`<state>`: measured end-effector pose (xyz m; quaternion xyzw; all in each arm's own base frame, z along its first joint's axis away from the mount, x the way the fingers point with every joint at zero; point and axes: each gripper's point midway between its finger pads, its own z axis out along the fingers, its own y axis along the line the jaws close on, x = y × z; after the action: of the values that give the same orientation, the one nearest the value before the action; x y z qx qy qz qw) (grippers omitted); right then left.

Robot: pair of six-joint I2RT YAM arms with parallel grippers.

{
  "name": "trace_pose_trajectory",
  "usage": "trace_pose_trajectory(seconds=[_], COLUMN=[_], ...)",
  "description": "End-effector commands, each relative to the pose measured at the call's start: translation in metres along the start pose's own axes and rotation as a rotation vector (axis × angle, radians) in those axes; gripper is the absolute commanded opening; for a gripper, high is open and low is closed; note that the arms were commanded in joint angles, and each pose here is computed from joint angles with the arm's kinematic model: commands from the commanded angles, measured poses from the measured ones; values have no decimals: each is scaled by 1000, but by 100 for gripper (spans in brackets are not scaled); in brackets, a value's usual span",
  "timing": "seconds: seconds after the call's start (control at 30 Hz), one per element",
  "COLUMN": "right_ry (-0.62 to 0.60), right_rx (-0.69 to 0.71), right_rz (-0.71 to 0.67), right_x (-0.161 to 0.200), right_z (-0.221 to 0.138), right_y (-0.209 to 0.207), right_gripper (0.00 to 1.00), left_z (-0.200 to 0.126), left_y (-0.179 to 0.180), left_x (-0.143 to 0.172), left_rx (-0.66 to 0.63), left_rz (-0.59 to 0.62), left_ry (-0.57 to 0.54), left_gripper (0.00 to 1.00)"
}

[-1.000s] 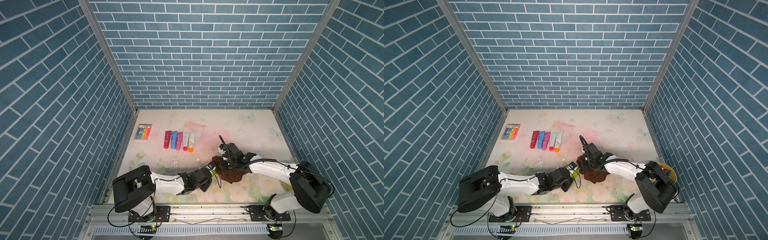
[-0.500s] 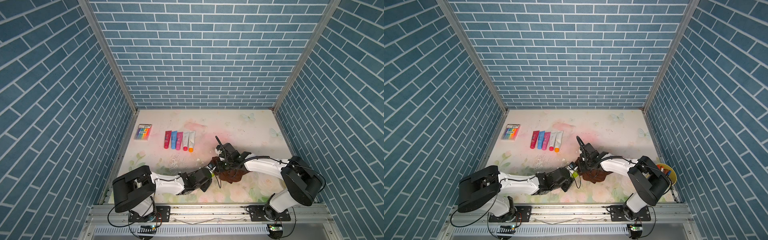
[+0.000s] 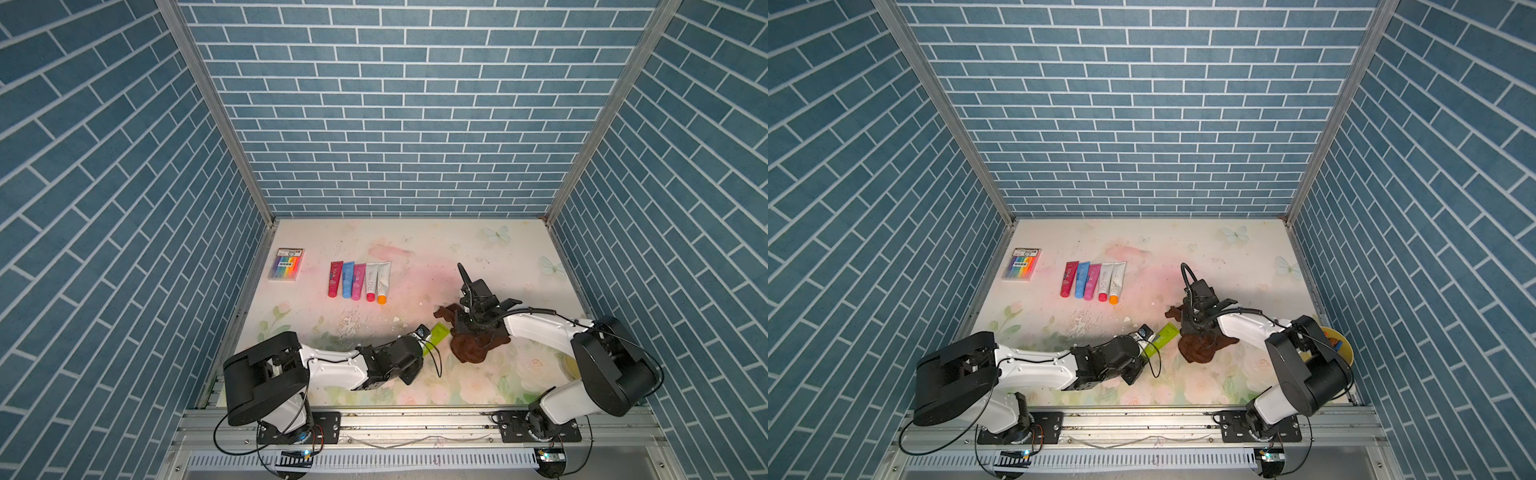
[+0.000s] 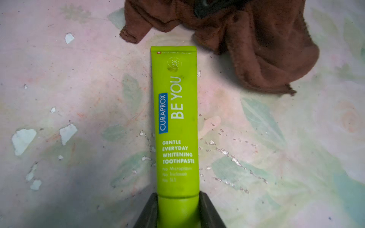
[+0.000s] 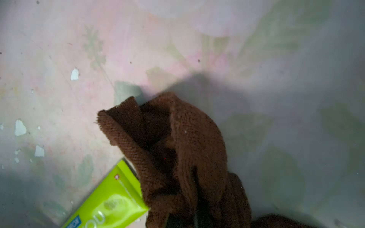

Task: Wipe the surface of the toothpaste tube
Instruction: Wipe the dirt from the toothpaste tube.

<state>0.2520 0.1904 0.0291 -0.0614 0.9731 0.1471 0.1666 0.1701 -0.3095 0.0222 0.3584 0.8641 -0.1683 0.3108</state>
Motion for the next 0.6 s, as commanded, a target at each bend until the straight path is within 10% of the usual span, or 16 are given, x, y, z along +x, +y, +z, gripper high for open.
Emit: trace_pose_trajectory(seconds=[0.0,0.57], right_ry=[7,189], right_rx=[-101,-336], right_rz=[-47,-163], right_x=[10,48], right_z=[-26,-3], right_y=[22,107], right_gripper=[0,0], left_z=[0,0], left_y=[-1,-1], left_x=[14,14], left_rx=[8,7], left_rz=[21,19], left_ry=[49,47], left_gripper=[0,0])
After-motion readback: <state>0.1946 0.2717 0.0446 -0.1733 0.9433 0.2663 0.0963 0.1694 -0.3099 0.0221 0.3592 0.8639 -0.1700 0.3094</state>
